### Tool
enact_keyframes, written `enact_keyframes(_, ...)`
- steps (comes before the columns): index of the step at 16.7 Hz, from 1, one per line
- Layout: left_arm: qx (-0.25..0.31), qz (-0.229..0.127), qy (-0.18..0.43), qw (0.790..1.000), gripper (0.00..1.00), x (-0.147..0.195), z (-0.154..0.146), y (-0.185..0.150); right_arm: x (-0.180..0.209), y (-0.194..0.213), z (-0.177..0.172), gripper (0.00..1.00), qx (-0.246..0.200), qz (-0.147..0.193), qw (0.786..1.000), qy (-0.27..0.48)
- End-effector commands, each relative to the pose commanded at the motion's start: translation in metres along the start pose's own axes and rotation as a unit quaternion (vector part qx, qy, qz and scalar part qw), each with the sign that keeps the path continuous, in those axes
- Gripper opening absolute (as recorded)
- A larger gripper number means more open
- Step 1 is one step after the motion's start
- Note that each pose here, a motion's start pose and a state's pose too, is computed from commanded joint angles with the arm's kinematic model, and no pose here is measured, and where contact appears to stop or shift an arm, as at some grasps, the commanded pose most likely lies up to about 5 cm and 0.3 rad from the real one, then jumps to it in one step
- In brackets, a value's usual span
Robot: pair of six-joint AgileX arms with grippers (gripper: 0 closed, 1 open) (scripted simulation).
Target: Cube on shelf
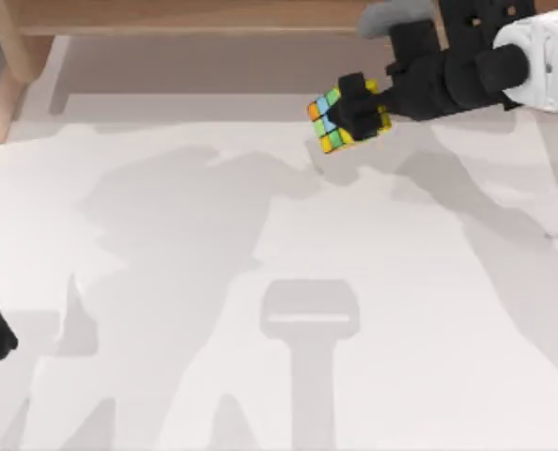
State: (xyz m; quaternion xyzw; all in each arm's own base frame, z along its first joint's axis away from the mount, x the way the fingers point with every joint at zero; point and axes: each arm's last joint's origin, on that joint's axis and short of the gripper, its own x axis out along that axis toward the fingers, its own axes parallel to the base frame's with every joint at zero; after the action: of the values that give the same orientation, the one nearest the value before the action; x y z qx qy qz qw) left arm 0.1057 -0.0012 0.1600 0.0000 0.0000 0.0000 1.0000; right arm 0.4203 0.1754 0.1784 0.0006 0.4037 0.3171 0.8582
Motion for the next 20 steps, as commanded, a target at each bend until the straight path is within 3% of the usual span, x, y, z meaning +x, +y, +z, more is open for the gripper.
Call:
enact_keyframes(4, 0.0, 0.0, 0.0, 1.0, 1.0, 0.0, 0.0, 0.0, 0.05, 0.04, -0.036, 0.0, -0.049, 0.003, 0.996, -0.075)
enact_keyframes(7, 0.0, 0.0, 0.0, 1.0, 1.0, 0.0, 0.0, 0.0, 0.063, 0.058, -0.054, 0.0, -0.08, -0.028, 0.984, -0.156)
enact_keyframes(13, 0.0, 0.0, 0.0, 1.0, 1.0, 0.0, 0.0, 0.0, 0.049, 0.066, -0.07, 0.0, -0.096, -0.151, 0.926, -0.332)
enact_keyframes(20, 0.0, 0.0, 0.0, 1.0, 1.0, 0.0, 0.0, 0.0, 0.002, 0.035, -0.062, 0.0, -0.042, -0.303, 0.831, -0.464)
